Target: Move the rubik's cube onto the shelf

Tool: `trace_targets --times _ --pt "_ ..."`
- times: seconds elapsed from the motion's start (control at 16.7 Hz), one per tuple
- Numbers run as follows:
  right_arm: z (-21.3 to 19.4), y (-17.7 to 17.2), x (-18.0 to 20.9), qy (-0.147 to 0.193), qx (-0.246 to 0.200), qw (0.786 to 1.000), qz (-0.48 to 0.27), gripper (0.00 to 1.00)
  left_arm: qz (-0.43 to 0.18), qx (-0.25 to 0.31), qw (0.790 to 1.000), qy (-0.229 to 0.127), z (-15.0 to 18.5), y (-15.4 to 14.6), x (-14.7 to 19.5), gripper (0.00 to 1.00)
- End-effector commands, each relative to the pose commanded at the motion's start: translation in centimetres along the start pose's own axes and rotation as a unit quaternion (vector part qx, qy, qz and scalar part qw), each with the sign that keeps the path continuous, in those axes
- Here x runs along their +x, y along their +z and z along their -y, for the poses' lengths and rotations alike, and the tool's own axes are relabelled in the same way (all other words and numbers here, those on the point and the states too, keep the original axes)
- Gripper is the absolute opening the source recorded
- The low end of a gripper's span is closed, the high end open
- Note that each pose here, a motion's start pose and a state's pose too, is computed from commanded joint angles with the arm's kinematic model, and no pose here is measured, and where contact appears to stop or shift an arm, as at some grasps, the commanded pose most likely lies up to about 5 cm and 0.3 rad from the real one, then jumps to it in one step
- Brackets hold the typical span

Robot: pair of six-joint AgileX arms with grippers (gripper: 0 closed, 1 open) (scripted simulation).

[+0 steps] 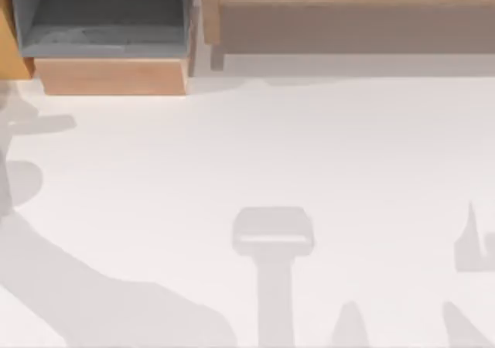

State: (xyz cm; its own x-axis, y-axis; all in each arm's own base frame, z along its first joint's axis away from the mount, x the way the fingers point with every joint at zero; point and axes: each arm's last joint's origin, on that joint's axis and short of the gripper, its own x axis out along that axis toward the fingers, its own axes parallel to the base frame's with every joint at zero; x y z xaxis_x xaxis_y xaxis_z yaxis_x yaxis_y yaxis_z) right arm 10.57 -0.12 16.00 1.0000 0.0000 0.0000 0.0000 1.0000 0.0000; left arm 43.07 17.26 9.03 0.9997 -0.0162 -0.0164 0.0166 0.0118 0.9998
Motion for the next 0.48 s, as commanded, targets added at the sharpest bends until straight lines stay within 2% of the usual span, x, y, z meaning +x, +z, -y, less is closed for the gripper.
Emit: trace_targets --times 0.24,0.42,0.48 --pt "0.0 0.0 0.0 0.0 0.0 1.0 0.0 1.0 0.001 0.003 1.0 0.007 -0.3 -0.1 -2.3 0.0" --pt "0.0 0.0 0.0 0.0 0.0 1.0 0.0 1.0 0.001 -0.008 1.0 -0.013 0.8 0.3 -4.9 0.0" --pt "0.0 0.0 0.0 0.0 0.0 1.0 0.0 1.0 0.001 -0.006 1.0 -0.01 0.7 0.3 -5.6 0.0"
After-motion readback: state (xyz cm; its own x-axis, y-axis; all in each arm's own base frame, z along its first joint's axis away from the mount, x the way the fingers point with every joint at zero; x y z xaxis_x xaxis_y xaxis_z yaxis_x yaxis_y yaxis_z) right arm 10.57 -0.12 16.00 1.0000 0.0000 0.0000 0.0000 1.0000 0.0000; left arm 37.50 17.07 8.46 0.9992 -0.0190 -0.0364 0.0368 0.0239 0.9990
